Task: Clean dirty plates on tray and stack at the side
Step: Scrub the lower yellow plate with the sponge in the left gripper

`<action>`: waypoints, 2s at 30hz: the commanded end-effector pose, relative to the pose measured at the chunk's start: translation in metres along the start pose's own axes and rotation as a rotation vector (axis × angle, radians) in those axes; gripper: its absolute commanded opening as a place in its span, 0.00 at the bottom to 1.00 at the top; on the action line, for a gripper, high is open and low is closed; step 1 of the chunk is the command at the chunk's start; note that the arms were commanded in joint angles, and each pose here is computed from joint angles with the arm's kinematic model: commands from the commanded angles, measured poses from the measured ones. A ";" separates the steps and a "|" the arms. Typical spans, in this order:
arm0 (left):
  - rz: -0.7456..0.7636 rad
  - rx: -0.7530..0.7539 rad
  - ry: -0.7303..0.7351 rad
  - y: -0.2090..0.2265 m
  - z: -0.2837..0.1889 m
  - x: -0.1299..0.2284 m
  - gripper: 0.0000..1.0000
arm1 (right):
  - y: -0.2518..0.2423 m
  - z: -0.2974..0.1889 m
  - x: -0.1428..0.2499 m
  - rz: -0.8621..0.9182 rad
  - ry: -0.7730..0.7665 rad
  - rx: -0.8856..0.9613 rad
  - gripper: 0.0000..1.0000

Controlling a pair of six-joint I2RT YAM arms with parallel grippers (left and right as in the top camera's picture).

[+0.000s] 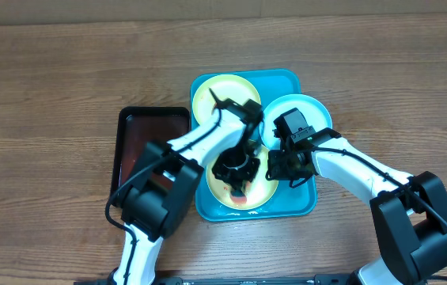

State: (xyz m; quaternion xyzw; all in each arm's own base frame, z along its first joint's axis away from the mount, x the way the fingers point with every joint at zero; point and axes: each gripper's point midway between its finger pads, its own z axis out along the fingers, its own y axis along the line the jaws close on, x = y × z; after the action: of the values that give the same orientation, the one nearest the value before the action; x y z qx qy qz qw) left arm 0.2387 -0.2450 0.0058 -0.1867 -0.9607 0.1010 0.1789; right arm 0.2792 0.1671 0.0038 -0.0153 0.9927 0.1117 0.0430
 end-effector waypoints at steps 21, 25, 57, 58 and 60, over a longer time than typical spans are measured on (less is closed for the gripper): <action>-0.501 -0.720 -0.315 0.144 -0.041 -0.028 0.04 | -0.024 0.007 0.002 0.019 0.003 0.106 0.06; -0.332 -0.560 -0.251 0.119 -0.023 -0.039 0.04 | -0.024 0.007 0.003 0.019 0.003 0.106 0.06; -0.067 -0.168 -0.221 0.033 -0.046 -0.062 0.04 | -0.024 0.007 0.002 0.019 0.001 0.104 0.06; -0.060 -0.168 -0.249 0.031 -0.051 -0.068 0.04 | -0.024 0.007 0.002 0.019 0.002 0.105 0.06; -0.053 -0.166 -0.284 0.029 -0.056 -0.076 0.04 | -0.024 0.007 0.003 0.019 0.004 0.105 0.06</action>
State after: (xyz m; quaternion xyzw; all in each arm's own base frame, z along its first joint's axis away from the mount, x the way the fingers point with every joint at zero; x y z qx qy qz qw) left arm 0.3160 -0.2314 0.0165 -0.1616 -0.9839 0.0404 0.0653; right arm 0.2816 0.1629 0.0040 -0.0116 0.9935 0.1030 0.0472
